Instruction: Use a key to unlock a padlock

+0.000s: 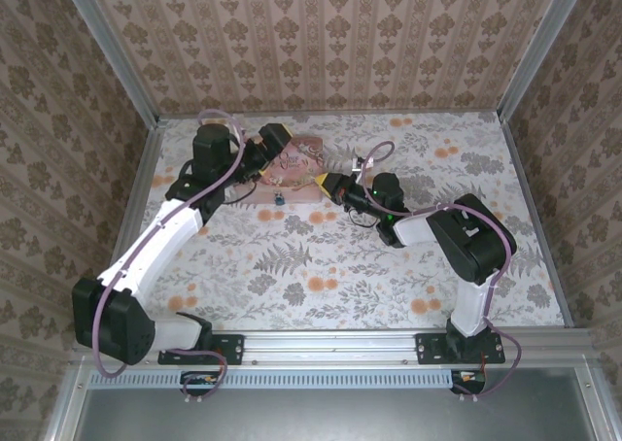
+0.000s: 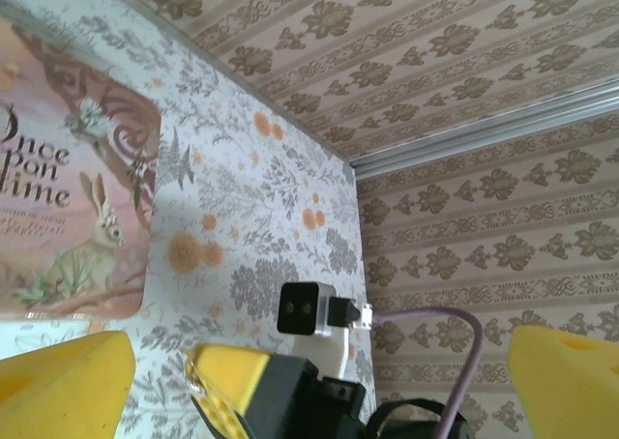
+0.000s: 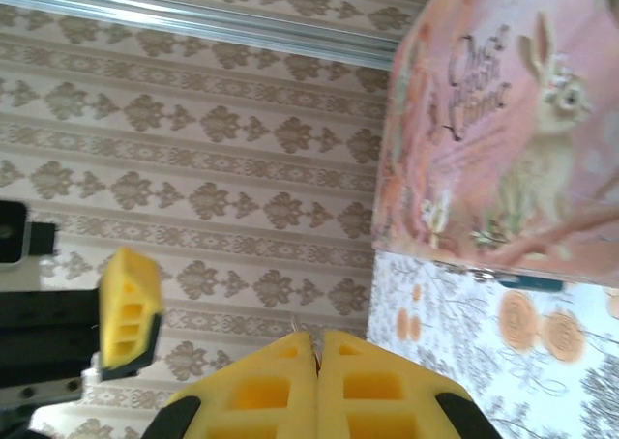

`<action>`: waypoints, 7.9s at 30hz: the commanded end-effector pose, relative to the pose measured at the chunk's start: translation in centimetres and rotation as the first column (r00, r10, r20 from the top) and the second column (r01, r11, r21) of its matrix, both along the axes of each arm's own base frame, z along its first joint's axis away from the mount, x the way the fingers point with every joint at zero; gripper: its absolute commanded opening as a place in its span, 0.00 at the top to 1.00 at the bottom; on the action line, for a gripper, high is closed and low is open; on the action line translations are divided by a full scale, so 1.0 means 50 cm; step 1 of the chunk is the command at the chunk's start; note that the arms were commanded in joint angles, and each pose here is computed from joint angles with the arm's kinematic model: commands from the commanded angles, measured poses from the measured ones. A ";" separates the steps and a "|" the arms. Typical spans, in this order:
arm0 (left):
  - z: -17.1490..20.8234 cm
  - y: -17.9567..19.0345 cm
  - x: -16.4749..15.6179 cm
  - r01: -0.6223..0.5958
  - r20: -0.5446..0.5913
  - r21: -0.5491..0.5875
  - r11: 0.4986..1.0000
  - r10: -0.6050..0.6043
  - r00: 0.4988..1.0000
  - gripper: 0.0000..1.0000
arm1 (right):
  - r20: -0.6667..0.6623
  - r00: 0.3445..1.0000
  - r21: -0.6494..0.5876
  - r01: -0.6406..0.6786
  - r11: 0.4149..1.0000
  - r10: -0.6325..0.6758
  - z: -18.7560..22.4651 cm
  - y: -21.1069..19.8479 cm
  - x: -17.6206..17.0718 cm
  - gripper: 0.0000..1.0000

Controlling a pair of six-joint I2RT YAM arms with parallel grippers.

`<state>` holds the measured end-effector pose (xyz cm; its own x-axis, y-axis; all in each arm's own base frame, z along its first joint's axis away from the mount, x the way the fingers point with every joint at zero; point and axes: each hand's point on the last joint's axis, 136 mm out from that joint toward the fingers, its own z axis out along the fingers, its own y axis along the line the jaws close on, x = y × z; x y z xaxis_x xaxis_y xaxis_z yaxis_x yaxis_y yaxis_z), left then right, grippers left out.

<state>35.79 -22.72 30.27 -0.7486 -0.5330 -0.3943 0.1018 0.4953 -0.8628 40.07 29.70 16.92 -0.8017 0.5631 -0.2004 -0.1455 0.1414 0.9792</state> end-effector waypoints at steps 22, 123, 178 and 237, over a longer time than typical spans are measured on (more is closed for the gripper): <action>0.110 0.000 -0.065 -0.030 -0.074 -0.009 1.000 0.029 0.997 0.00 | -0.044 0.997 -0.077 0.067 0.995 -0.071 -0.024 -0.037 0.023 1.00; -0.455 -0.180 -0.078 0.456 -0.038 0.428 0.780 -0.488 0.872 0.15 | 0.035 0.996 -0.115 0.086 0.990 -0.082 -0.026 -0.114 0.114 1.00; -0.451 -0.267 -0.024 0.304 0.258 0.374 0.876 -0.413 0.873 0.24 | -0.083 0.991 -0.180 0.092 0.979 -0.108 -0.154 -0.133 0.095 1.00; -0.388 -0.269 -0.020 0.249 0.316 0.077 0.966 -0.260 0.912 0.33 | -0.113 0.988 -0.193 0.084 0.978 -0.108 -0.183 -0.133 0.091 1.00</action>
